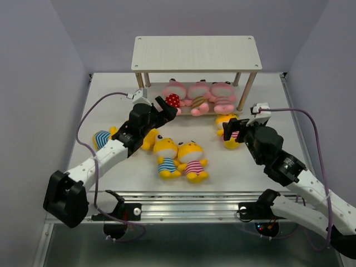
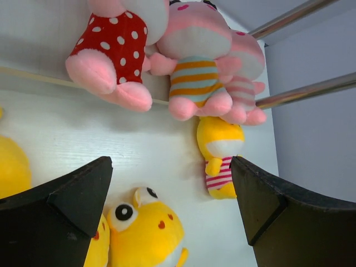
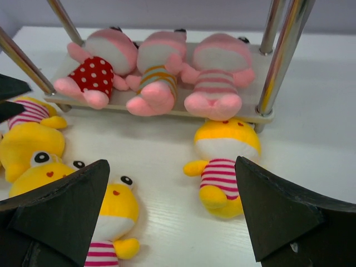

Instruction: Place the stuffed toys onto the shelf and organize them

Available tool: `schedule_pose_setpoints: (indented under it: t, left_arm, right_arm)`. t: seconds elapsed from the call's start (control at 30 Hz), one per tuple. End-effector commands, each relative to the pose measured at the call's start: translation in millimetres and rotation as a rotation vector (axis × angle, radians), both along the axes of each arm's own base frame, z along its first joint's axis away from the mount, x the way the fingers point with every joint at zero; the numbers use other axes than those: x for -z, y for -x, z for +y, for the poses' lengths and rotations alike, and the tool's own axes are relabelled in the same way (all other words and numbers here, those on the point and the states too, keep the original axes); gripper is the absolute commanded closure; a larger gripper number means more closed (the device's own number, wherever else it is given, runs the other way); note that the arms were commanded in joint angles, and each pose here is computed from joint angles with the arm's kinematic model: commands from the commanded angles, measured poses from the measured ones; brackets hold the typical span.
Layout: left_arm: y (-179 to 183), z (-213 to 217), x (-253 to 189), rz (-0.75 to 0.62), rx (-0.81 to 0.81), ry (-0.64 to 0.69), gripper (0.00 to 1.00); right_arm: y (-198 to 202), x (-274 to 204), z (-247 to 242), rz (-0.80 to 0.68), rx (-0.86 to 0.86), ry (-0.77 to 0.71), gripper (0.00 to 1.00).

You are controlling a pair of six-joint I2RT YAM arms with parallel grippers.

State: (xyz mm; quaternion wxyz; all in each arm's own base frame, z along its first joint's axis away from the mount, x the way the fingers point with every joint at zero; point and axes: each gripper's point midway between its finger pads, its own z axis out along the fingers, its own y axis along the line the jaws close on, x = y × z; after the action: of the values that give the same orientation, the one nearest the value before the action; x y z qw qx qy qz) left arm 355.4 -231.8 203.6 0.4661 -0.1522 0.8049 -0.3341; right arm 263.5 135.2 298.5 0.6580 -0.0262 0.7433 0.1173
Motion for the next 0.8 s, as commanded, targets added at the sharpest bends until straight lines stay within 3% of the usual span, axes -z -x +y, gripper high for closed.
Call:
schedule_pose_setpoints:
  t: [0.0,0.17,0.4,0.57,0.77]
  left_arm:
    - [36,34,3,0.064,-0.061,-0.061,0.01]
    - [79,86,26,0.177,-0.207,-0.142,0.01]
    - [125,131,13,0.125,-0.328,-0.049,0.01]
    - [134,142,2,0.071,-0.352,-0.003,0.01]
    - [137,148,13,0.118,-0.379,-0.054,0.01]
  right_arm:
    - [3,39,-7,0.167,0.086,0.006,0.0]
    - [-5,83,-15,0.328,0.177,0.023,0.0]
    - [-31,141,-64,0.534,0.397,-0.18,0.0]
    - [-41,165,-59,0.589,0.351,-0.249,0.0]
    - [-59,188,-62,0.638,0.306,-0.367,0.0]
